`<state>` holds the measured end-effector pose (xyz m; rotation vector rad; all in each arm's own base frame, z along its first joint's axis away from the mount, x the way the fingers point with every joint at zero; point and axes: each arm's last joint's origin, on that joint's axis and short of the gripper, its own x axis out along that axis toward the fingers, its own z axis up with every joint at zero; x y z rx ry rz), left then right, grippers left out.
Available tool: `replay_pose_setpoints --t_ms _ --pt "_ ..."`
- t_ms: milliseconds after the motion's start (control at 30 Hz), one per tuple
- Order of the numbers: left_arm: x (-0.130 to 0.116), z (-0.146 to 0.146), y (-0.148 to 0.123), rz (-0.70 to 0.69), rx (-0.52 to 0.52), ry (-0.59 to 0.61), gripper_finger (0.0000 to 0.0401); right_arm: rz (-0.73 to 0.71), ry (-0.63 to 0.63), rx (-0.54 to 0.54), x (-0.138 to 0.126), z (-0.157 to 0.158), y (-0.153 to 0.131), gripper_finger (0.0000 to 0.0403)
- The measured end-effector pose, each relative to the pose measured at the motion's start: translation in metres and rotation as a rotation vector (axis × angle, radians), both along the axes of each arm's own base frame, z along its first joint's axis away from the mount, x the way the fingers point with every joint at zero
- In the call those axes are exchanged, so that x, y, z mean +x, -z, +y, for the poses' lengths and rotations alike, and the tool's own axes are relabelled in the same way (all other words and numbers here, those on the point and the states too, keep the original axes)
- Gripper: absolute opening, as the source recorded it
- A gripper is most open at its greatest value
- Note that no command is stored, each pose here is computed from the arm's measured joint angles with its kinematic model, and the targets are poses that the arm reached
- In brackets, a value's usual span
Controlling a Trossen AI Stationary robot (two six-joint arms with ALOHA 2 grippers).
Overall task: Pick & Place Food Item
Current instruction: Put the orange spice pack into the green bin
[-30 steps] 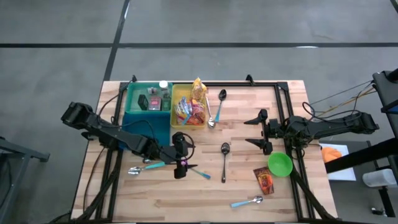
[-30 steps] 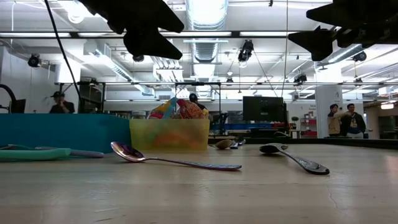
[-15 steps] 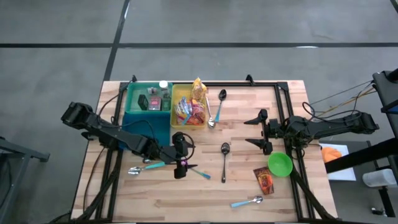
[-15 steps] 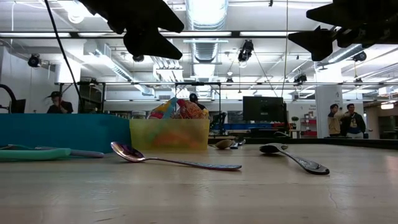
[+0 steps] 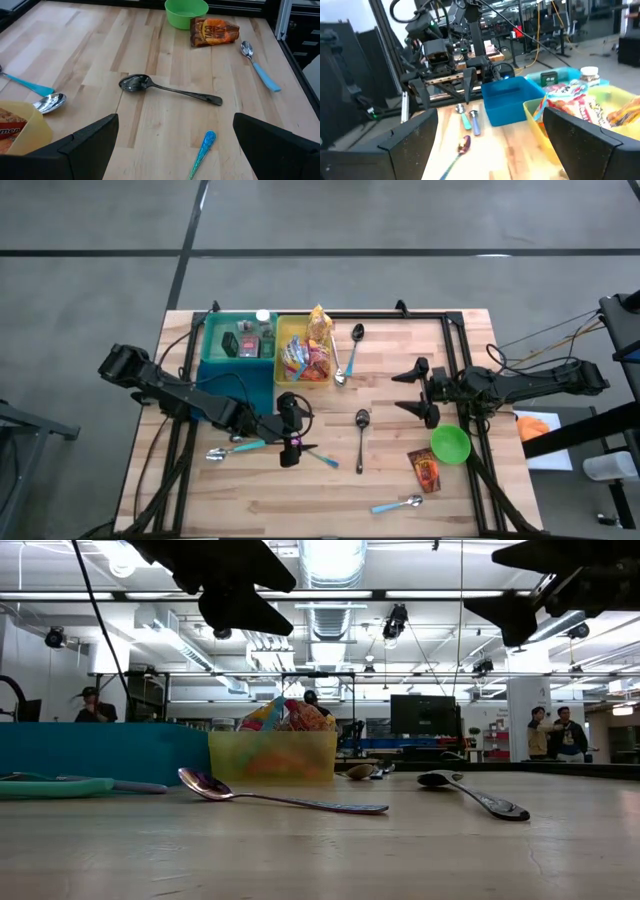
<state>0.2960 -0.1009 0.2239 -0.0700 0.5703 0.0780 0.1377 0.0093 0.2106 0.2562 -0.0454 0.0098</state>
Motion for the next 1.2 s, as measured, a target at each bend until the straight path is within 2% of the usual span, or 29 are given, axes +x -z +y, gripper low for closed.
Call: replay_pose_setpoints --t_ms 300,367,500,633,767,933,1200 --pt "0.0 0.0 0.0 0.0 0.0 0.0 0.0395 -0.041 0.041 0.056 0.0 -0.001 -0.005 0.0359" --pt "0.0 0.0 0.0 0.0 0.0 0.0 0.0395 -0.013 0.049 0.088 0.001 -0.001 -0.006 0.0359" --pt "0.0 0.0 0.0 0.0 0.0 0.0 0.0395 0.119 0.079 0.1 0.007 0.003 -0.005 0.0359" --pt "0.0 0.0 0.0 0.0 0.0 0.0 0.0395 0.235 0.123 0.131 0.017 0.013 -0.021 0.0359" --pt "0.0 0.0 0.0 0.0 0.0 0.0 0.0395 0.461 0.158 0.199 0.024 0.028 -0.039 0.0359" --pt "0.0 0.0 0.0 0.0 0.0 0.0 0.0395 0.73 0.239 0.326 0.034 0.05 -0.056 0.0359" --pt "0.0 0.0 0.0 0.0 0.0 0.0 0.0395 1.015 0.413 0.553 0.047 0.094 -0.075 0.0359"
